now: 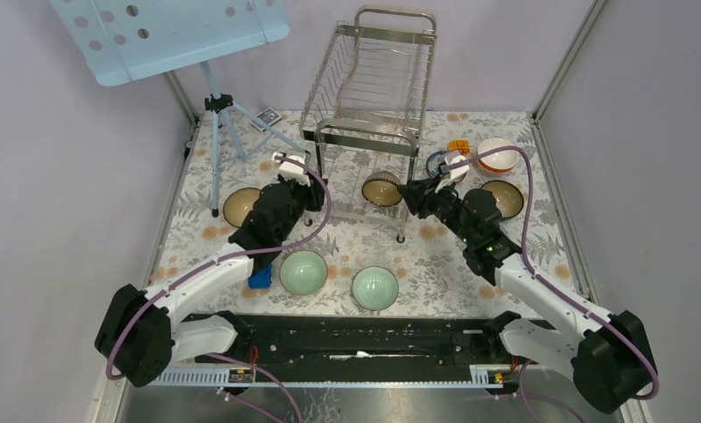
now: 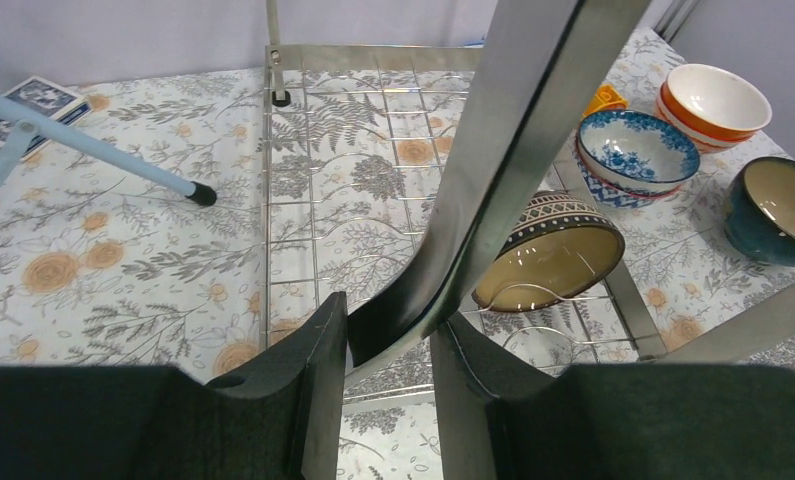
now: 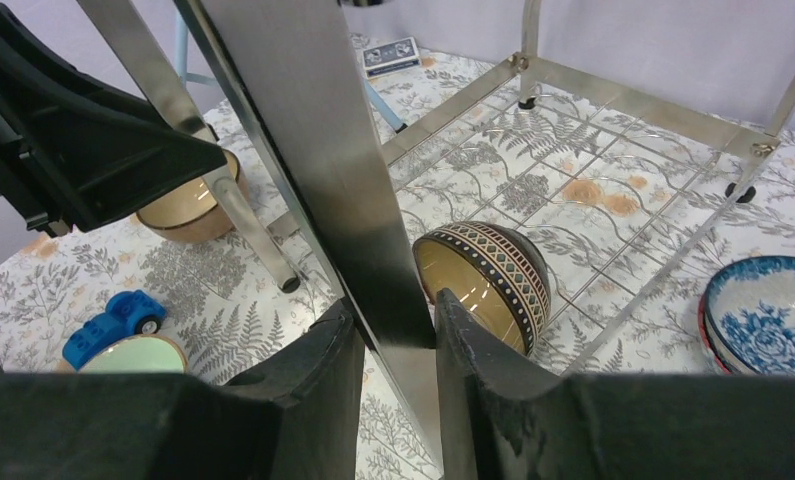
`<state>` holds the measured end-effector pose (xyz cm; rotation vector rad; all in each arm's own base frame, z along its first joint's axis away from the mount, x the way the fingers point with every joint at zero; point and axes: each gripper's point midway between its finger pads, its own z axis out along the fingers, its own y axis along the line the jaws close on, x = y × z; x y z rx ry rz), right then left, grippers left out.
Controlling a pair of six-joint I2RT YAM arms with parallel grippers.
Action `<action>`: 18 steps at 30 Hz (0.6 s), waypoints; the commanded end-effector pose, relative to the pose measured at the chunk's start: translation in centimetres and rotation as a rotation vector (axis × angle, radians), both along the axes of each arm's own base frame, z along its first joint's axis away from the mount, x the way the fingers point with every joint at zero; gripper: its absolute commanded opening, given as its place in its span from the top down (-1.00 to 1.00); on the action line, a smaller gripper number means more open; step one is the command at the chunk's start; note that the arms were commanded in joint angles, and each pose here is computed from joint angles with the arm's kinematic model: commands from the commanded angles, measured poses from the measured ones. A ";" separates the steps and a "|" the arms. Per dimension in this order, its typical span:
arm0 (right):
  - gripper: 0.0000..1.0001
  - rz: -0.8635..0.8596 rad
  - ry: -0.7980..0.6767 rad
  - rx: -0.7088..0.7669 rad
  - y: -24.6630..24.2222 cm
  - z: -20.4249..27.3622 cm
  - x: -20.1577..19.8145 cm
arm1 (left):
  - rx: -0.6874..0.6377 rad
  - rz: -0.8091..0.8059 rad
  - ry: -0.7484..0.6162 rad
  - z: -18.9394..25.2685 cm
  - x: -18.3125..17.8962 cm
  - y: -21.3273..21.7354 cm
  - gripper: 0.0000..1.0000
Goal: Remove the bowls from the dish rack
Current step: Adjust the dish rack at the center of the board.
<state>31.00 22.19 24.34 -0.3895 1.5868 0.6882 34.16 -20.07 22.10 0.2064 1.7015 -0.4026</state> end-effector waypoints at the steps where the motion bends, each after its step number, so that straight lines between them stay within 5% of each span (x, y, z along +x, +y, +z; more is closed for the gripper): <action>1: 1.00 0.038 -0.010 0.094 0.5 3.0 -2.2 | 0.005 -0.011 0.144 -3.8 -0.1 -0.7 0.69; 18: 1.00 0.018 0.091 0.128 3.0 3.1 -2.4 | 0.020 0.096 0.168 -4.8 2.9 0.0 0.58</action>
